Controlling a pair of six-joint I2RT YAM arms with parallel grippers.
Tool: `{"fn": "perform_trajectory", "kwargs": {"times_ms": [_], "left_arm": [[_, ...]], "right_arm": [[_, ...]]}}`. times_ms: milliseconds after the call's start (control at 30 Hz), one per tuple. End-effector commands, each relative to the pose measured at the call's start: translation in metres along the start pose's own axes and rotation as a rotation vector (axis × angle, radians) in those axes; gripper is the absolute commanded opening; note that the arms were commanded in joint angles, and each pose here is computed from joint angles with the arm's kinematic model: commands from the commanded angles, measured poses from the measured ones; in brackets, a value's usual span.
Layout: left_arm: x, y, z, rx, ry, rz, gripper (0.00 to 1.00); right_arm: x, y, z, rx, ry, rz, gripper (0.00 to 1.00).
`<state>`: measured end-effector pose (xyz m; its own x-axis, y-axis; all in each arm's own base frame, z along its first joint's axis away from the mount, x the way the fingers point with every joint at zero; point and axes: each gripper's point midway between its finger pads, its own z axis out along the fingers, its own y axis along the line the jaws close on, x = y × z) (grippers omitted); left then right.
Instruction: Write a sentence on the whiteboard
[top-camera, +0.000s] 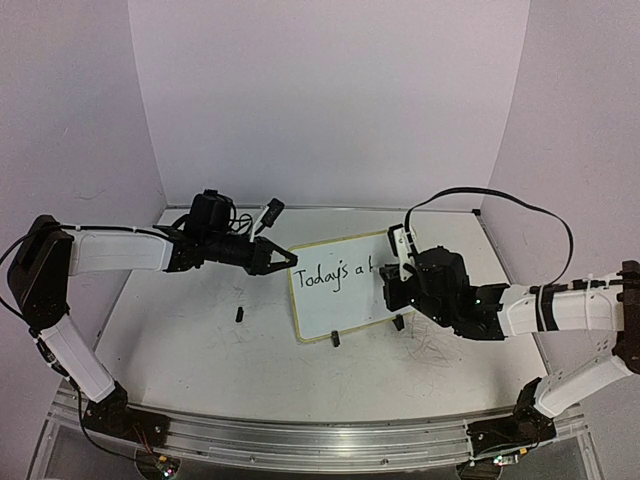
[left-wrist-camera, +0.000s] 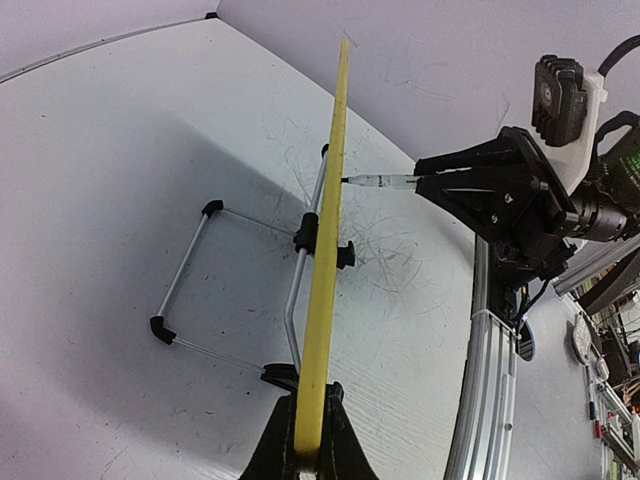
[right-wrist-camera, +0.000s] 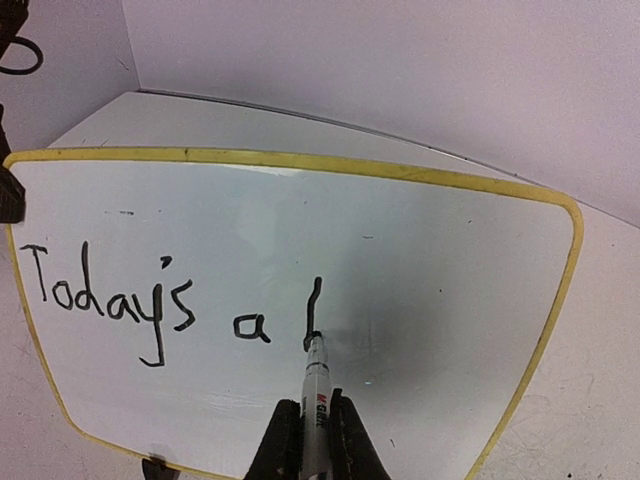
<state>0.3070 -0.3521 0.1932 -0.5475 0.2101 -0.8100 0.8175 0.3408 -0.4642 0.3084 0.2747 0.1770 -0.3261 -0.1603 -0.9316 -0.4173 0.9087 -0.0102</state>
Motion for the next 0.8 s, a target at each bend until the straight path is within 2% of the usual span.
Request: {"fn": "perform_trajectory", "kwargs": {"times_ms": [0,767], "left_arm": [[-0.029,-0.002,-0.013,-0.049,-0.084,0.092,0.0],[-0.029,-0.001,-0.012,-0.049,-0.083,0.091,0.0]], "right_arm": [[-0.024,-0.011,-0.005,0.053,-0.079,0.041,0.0],[0.001,-0.01,-0.007,0.034,0.007,0.04,0.0]]}}
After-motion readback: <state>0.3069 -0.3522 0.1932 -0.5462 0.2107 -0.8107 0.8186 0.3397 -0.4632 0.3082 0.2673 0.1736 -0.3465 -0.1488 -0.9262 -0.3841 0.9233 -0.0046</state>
